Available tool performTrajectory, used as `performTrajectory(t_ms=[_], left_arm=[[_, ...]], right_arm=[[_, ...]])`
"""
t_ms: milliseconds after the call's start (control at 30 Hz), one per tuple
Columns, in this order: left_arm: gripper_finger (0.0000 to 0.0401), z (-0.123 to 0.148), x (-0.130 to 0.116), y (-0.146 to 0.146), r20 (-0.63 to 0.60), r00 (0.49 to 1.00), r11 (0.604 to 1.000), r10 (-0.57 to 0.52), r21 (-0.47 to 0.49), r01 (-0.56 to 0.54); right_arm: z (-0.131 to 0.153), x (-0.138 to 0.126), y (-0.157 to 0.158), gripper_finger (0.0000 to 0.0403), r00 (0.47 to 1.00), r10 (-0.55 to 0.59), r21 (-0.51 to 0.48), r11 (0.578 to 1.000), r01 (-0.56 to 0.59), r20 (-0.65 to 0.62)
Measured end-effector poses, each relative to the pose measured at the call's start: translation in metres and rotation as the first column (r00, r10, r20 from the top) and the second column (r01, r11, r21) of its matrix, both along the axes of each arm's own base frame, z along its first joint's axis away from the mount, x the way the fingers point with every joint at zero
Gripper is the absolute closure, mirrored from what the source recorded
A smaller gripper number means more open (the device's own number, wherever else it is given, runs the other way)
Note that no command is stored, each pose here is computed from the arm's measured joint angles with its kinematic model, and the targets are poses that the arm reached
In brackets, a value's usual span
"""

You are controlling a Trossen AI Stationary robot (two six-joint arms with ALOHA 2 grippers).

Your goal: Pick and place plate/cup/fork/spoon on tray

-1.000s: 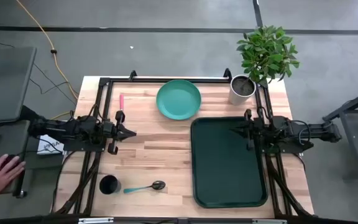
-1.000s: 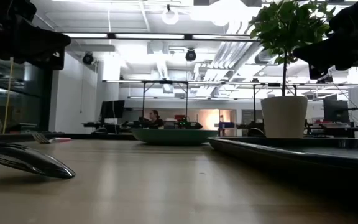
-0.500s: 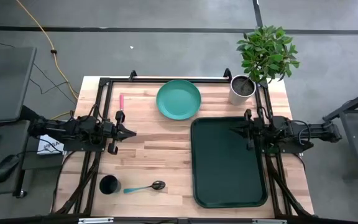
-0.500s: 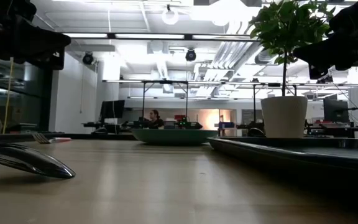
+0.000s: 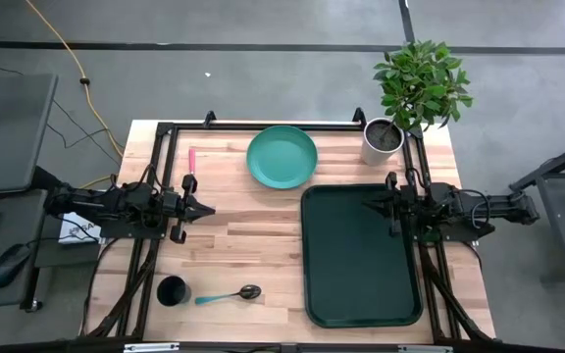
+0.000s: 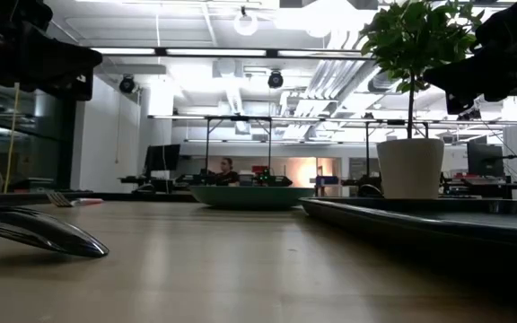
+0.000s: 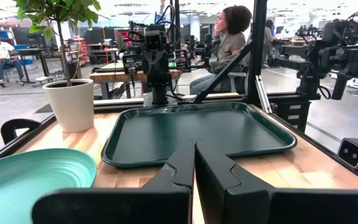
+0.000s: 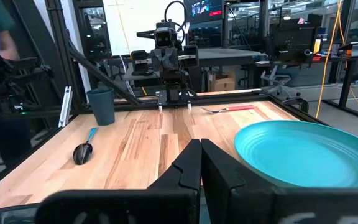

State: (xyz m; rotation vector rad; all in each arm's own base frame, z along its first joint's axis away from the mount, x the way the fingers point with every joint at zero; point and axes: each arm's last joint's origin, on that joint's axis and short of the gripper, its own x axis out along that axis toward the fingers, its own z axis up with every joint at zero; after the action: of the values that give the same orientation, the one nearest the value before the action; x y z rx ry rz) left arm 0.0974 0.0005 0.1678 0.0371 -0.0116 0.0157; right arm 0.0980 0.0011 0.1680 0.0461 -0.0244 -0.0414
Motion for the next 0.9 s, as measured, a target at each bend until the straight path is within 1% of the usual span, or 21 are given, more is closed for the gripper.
performTrajectory(t_ms=[800, 833, 900], left_arm=[[0.0400, 0.0001, 0.0000, 0.0000, 0.000, 1.000, 1.000, 0.000, 0.000, 0.000], [0.0400, 0.0004, 0.0000, 0.0000, 0.005, 1.000, 1.000, 0.000, 0.000, 0.000], [0.0400, 0.0054, -0.0001, 0.0000, 0.058, 0.998, 1.000, 0.000, 0.005, 0.000]], right_arm=[[0.0000, 0.0000, 0.0000, 0.0402, 1.000, 0.000, 0.000, 1.000, 0.000, 0.000], [0.0001, 0.0000, 0.0000, 0.0402, 1.000, 0.000, 0.000, 1.000, 0.000, 0.001], [0.0000, 0.0000, 0.0000, 0.0402, 1.000, 0.000, 0.000, 1.000, 0.000, 0.000]])
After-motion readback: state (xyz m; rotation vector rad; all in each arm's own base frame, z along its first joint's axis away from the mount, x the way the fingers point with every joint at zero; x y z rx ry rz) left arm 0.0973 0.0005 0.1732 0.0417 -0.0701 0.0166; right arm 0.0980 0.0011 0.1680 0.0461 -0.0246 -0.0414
